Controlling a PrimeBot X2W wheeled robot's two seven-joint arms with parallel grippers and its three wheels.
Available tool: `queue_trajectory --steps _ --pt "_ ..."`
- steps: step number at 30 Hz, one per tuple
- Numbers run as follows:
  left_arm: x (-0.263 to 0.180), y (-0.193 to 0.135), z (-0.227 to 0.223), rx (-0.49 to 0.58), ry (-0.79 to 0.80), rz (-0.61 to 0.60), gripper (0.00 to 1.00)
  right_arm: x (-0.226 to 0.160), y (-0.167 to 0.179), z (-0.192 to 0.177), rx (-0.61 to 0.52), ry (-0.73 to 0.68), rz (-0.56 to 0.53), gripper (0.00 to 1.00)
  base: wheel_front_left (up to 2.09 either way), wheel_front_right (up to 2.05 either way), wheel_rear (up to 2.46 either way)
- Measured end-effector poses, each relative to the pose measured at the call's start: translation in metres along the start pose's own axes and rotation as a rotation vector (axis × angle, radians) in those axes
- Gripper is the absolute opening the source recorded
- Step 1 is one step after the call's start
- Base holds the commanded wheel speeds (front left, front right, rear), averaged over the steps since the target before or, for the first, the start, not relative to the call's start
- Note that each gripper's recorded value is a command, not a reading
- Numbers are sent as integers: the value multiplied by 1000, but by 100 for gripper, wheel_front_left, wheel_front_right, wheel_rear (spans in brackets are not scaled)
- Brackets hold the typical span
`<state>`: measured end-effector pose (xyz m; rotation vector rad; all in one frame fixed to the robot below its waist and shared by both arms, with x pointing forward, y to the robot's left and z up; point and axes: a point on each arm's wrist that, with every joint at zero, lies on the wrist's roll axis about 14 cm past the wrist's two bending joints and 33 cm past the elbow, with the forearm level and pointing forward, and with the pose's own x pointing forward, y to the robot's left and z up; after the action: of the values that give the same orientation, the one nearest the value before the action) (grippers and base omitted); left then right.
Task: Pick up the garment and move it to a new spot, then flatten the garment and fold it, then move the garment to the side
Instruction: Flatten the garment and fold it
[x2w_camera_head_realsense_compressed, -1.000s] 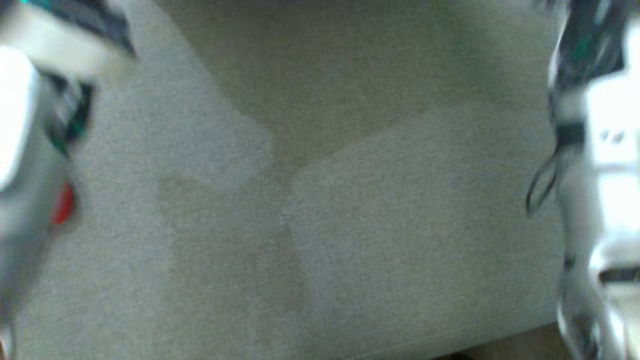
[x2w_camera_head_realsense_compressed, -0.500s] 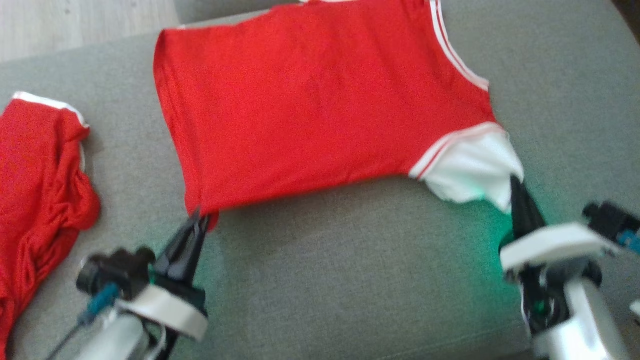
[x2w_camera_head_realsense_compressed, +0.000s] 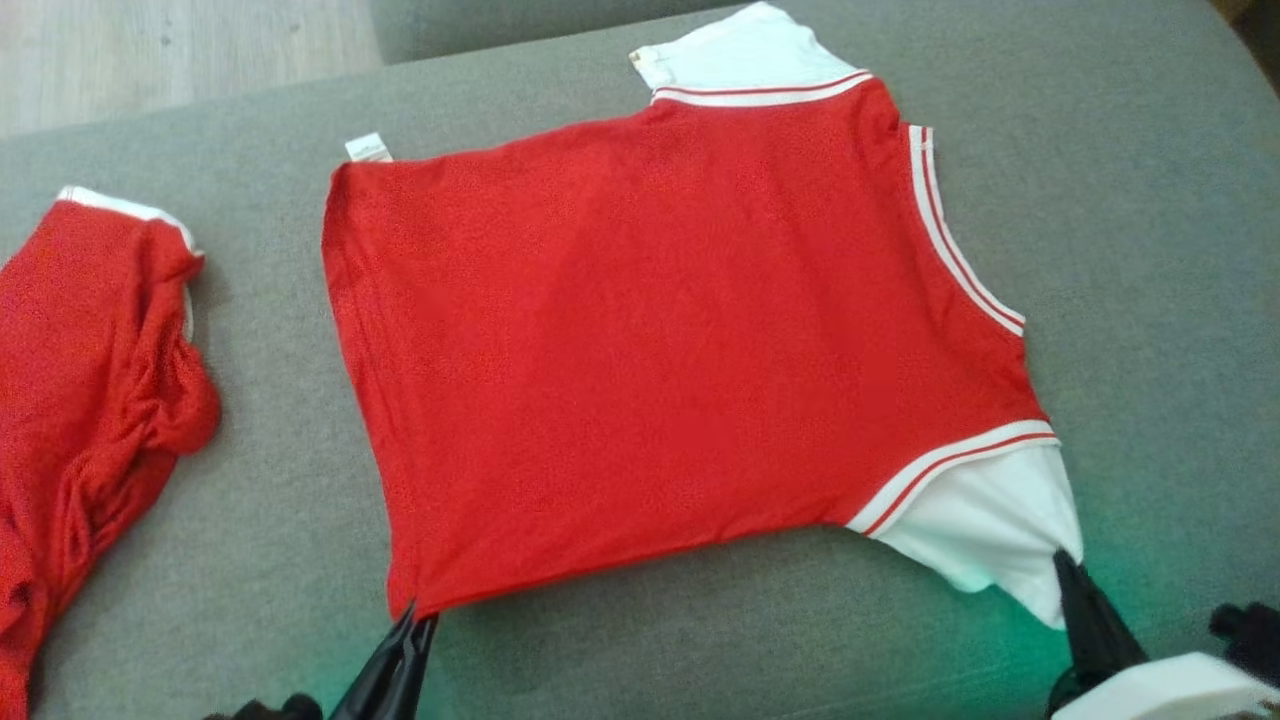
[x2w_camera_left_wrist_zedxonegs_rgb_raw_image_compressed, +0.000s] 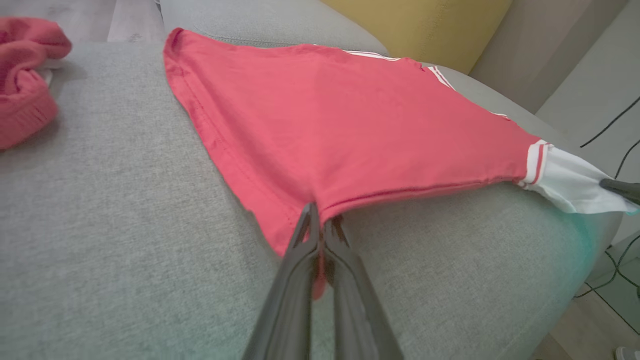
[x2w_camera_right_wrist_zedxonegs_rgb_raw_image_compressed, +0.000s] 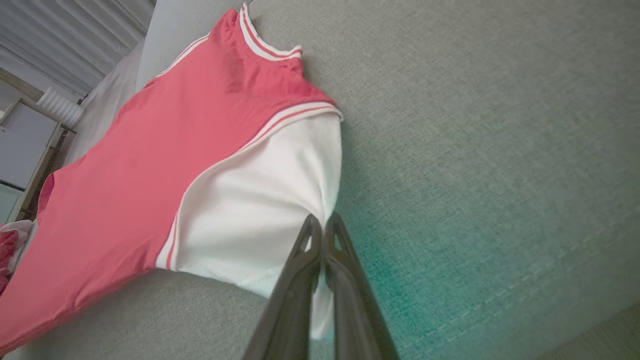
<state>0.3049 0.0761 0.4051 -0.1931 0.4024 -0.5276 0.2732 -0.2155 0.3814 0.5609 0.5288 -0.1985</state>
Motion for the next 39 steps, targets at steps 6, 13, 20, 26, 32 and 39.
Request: queue_trajectory --steps 6,13,20,26,32,39 --pt "0 9 -1 -19 40 -9 0 18 18 24 7 -21 54 0 0 0 0" --pt "26 16 31 -10 66 -81 0 53 60 59 -19 -40 167 0 0 0 0" --pt "60 30 52 -11 135 -117 0 88 95 91 -100 -32 231 0 0 0 0" --pt "78 44 51 2 194 -115 0 110 104 100 -154 -11 226 0 0 0 0" --pt "89 56 41 3 264 -106 0 130 108 101 -172 7 220 0 0 0 0" --pt "93 64 31 7 312 -102 0 146 117 103 -204 1 228 0 0 0 0"
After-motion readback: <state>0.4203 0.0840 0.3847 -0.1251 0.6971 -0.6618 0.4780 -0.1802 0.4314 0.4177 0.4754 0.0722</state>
